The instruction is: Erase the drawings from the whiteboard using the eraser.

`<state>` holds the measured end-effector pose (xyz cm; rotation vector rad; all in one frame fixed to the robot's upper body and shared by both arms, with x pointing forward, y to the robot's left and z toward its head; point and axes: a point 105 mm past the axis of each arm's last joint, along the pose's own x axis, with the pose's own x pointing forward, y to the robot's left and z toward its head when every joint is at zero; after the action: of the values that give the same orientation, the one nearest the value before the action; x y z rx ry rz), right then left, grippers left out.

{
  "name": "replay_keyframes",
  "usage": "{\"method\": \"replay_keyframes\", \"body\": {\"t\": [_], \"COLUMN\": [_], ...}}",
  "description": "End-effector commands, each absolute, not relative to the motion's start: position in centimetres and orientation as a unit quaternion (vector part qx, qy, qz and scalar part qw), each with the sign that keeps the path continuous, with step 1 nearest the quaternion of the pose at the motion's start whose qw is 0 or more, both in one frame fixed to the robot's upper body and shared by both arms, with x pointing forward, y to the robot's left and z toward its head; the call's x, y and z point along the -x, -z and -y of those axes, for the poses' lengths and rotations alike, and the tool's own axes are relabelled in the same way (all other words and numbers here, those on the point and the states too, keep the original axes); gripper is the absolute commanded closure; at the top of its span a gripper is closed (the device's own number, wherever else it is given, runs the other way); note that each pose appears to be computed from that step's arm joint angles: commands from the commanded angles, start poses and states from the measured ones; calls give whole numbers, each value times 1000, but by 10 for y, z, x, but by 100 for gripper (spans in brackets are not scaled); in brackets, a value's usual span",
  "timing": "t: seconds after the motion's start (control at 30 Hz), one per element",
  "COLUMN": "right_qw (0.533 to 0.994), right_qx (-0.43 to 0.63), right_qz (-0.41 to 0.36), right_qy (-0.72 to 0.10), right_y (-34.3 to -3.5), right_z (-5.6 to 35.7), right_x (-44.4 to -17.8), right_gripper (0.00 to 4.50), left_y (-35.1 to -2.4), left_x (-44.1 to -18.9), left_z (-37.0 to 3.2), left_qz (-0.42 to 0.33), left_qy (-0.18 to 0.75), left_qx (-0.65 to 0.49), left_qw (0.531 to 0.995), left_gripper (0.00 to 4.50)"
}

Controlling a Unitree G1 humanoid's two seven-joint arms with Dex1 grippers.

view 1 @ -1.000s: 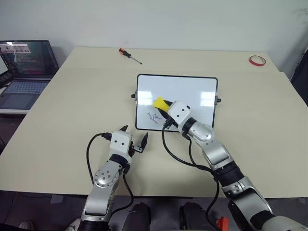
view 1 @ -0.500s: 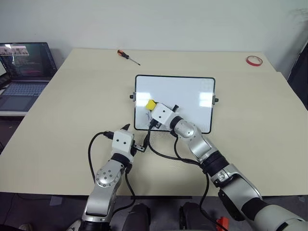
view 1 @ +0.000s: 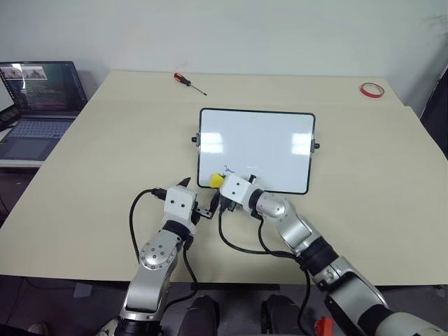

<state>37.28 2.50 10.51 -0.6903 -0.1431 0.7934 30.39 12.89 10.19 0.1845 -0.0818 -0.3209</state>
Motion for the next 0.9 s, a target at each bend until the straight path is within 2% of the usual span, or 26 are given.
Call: {"method": "replay_keyframes", "body": {"t": [0.03,0.13,0.23,0.47,0.57,0.73,0.9], "right_qw": [907,913,906,852,836,851,883], "right_qx": [311,309,320,362,382,388,379], "right_qz": [88,93,84,36,2,10,52], "right_qy": [-268,-251,-263,-377,-395,-355,-273], "right_y": [-134,-136,-125,-75,-56,-68,-102], "right_z": [7,13,16,8,19,29,37], "right_x": [-406,-410,-404,-366,-357,-369,-396], "right_gripper": [335,335,335,335,335,335,335], "left_y": [-115,-115,-115,-116,-117,-117,-117], "left_x": [-303,-303,-304,-304,-307,-308,-308], "left_z": [-124,-124,-124,-123,-123,-121,-118], "left_qz": [66,67,67,67,69,70,71], "left_qy": [168,170,172,177,177,179,183], "left_qx": [-94,-93,-94,-95,-96,-94,-92], "left_qw": [979,979,978,977,977,977,976], "left_gripper": [0,0,0,0,0,0,0]}}
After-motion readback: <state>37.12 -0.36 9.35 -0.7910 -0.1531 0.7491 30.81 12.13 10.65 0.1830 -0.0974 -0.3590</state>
